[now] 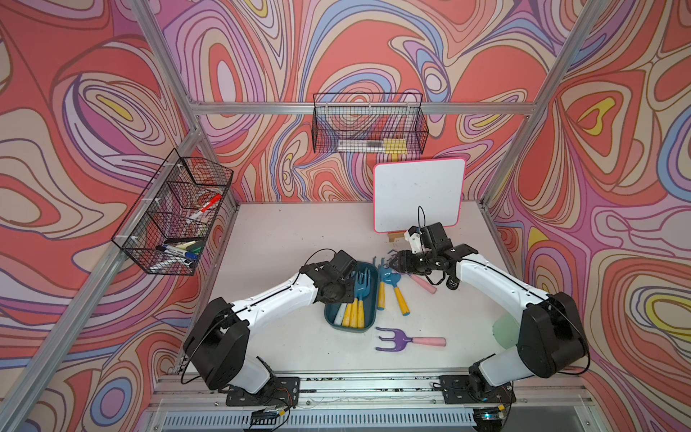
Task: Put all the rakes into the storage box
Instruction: Place the rake in the storage box, then pick up the rake at the center of the board.
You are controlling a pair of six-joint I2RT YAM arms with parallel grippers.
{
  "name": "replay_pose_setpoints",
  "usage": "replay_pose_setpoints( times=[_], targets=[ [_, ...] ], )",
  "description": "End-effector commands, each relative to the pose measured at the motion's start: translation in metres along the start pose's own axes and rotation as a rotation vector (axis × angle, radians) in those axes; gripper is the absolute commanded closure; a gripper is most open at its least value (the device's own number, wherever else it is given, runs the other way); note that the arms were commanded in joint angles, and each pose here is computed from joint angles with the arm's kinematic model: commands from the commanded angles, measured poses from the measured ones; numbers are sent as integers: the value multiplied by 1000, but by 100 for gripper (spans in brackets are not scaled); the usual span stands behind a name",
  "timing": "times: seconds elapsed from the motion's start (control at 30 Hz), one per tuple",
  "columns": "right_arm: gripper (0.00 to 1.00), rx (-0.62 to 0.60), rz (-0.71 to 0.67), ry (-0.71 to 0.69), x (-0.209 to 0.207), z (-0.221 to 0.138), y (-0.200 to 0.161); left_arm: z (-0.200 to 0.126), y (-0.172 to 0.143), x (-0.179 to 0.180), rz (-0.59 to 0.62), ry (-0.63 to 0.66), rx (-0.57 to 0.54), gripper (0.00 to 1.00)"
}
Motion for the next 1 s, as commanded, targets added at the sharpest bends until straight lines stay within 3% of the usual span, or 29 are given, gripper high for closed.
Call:
replay_pose_setpoints(
  times=[0.0,0.1,0.23,0.47,0.67,0.8,0.97],
  targets=[
    [42,69,23,-71,-14,14,-14,-15,15,10,49,121,-93,53],
    [42,148,38,-117,-23,25,-25,-17,30,-12,43,12,-141,52],
    [42,231,50,-162,-33,35,-38,-2,35,-32,9,-64,-113,52],
    [42,158,37,-340,-52,21,-29,16,24,-33,-19,-88,-49,53],
    [44,237,63,-172,-36,22,-46,19,21,-28,-6,-73,-46,53],
    [44,319,5,-222,-34,3,-63,21,21,-30,-7,-80,-41,53],
    [44,373,-13,-158,-20,-2,-75,25,24,-35,1,-92,-37,53]
  ],
)
Point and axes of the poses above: each gripper's point midway between its finger pads, its own z axis out along the fingers, its own x axis along the line the jaws close on, y = z × x, the point moved 6 cm from there along -z, back along the fingers, and after that the axes turned 10 degrees about -z, right-handed, at the moved point
